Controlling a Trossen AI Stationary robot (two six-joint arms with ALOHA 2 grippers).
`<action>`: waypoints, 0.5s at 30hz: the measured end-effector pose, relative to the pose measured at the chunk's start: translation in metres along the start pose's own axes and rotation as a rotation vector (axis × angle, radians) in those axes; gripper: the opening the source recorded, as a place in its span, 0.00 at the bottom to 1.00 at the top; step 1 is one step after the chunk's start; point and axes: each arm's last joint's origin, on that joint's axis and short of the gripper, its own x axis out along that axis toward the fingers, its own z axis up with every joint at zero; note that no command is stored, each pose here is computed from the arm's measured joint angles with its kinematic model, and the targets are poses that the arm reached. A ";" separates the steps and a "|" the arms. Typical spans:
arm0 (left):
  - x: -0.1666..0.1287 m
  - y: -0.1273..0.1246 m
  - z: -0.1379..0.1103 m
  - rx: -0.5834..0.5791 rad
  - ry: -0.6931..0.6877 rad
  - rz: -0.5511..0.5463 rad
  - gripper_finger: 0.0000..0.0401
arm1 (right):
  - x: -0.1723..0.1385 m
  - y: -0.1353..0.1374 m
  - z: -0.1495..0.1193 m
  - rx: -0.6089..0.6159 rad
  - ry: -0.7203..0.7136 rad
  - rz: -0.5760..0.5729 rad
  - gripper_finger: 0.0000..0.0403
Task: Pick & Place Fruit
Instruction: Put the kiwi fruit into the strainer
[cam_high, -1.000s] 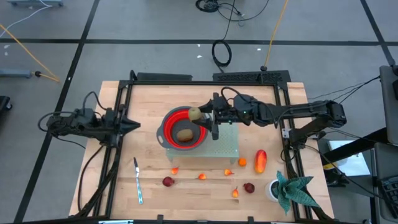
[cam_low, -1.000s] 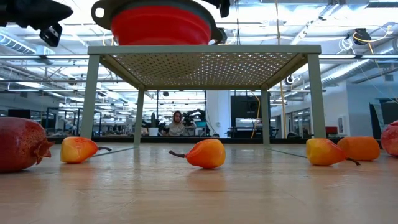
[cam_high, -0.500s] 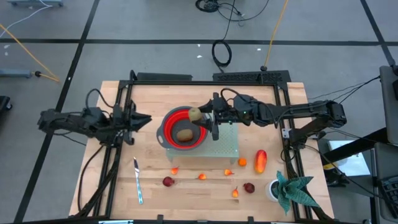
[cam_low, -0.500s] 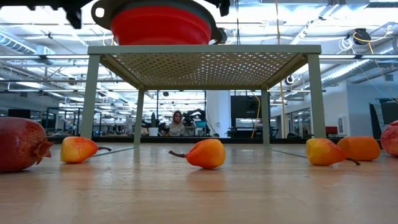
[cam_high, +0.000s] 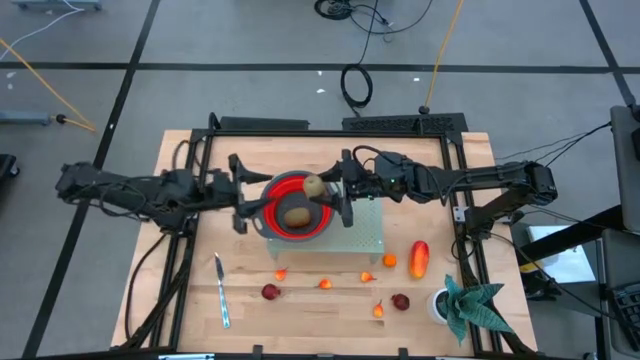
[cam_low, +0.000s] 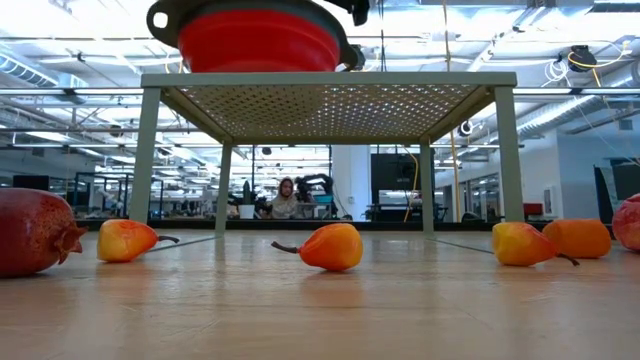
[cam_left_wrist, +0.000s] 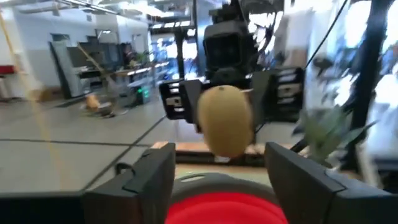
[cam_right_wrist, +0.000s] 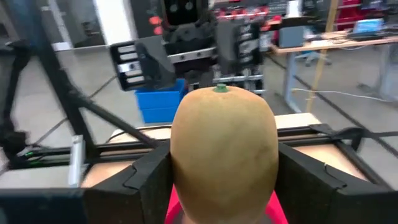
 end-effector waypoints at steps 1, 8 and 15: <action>0.006 -0.001 0.004 0.030 0.024 0.018 0.64 | 0.000 0.000 0.000 0.002 0.001 0.014 0.57; 0.041 -0.009 0.023 0.173 0.146 0.058 0.71 | 0.000 0.003 0.000 0.043 0.013 0.113 0.55; 0.066 -0.025 0.029 0.276 0.235 0.016 0.71 | -0.001 0.005 -0.001 0.046 0.030 0.152 0.56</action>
